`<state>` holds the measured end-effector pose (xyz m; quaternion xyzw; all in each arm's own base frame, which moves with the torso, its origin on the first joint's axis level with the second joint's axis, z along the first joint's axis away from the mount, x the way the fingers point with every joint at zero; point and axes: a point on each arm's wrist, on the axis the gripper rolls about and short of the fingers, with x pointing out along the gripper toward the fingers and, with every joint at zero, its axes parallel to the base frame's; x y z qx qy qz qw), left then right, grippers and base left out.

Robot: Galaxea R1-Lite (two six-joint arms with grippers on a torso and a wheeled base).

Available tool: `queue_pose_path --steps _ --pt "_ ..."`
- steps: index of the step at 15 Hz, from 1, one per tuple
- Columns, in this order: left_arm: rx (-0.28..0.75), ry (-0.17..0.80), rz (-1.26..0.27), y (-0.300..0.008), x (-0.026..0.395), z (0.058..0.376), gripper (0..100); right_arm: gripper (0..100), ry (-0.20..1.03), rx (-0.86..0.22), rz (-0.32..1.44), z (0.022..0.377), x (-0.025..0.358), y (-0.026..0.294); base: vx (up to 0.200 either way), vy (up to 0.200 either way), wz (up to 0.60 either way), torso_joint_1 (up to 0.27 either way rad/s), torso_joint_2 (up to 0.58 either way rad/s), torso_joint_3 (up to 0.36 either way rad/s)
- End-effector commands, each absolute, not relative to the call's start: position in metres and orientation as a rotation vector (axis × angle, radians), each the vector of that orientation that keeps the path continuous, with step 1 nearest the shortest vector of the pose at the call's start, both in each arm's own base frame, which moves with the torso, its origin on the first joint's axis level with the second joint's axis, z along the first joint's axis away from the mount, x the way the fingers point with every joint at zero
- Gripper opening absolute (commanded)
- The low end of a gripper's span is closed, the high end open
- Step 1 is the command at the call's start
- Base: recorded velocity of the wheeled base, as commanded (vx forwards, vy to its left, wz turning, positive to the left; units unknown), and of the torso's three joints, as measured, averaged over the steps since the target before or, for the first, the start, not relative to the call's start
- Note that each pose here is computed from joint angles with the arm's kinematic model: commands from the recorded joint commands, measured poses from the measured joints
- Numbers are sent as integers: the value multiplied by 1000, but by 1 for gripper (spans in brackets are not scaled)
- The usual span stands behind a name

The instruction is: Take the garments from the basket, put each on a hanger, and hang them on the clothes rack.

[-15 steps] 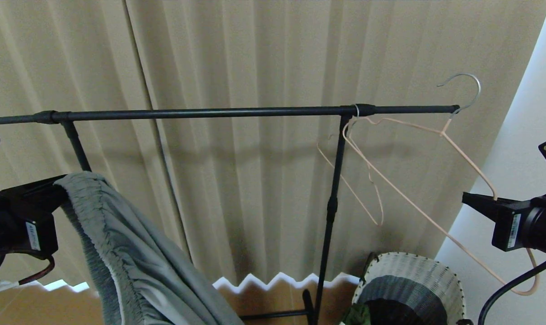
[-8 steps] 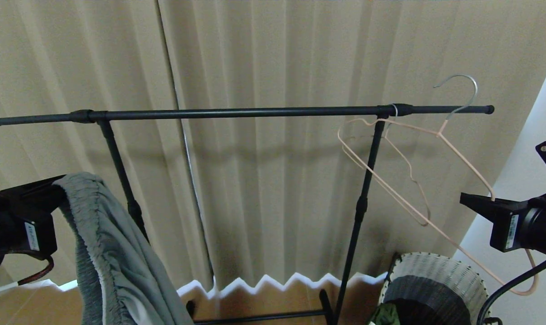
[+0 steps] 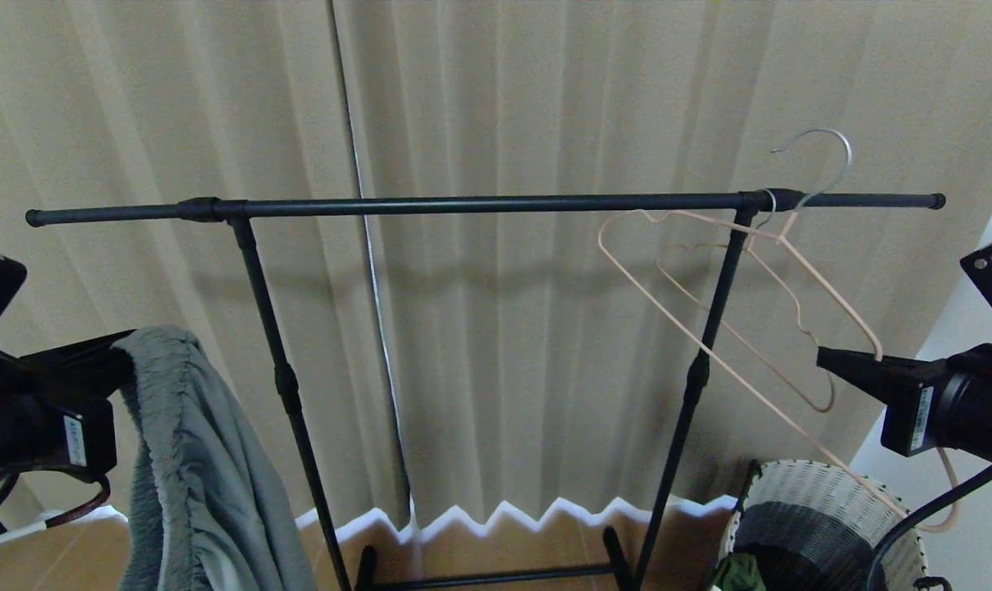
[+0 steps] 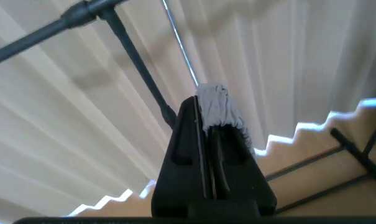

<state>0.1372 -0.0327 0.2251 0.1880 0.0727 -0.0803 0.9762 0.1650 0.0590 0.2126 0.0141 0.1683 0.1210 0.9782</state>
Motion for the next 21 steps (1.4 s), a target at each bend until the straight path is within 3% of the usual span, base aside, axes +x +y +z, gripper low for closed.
queue_pose_path --steps 1,5,8,9,15,21 --pt "405 162 -167 -34 142 223 0 0 328 31 291 219 170 65 0 0 0 0 0 0" --pt "440 163 -178 -41 159 231 0 0 337 22 404 221 170 85 0 0 0 0 0 0" --pt "413 166 -199 -52 178 239 0 0 364 28 474 216 165 97 0 0 0 0 0 0" --pt "384 188 -195 -66 203 243 0 0 390 73 555 214 154 112 0 0 0 0 0 0" --pt "274 183 30 -102 277 261 0 0 439 93 789 213 128 141 0 0 0 0 0 0" --pt "259 153 -17 -123 277 268 0 0 488 70 836 204 133 153 0 0 0 0 0 0"
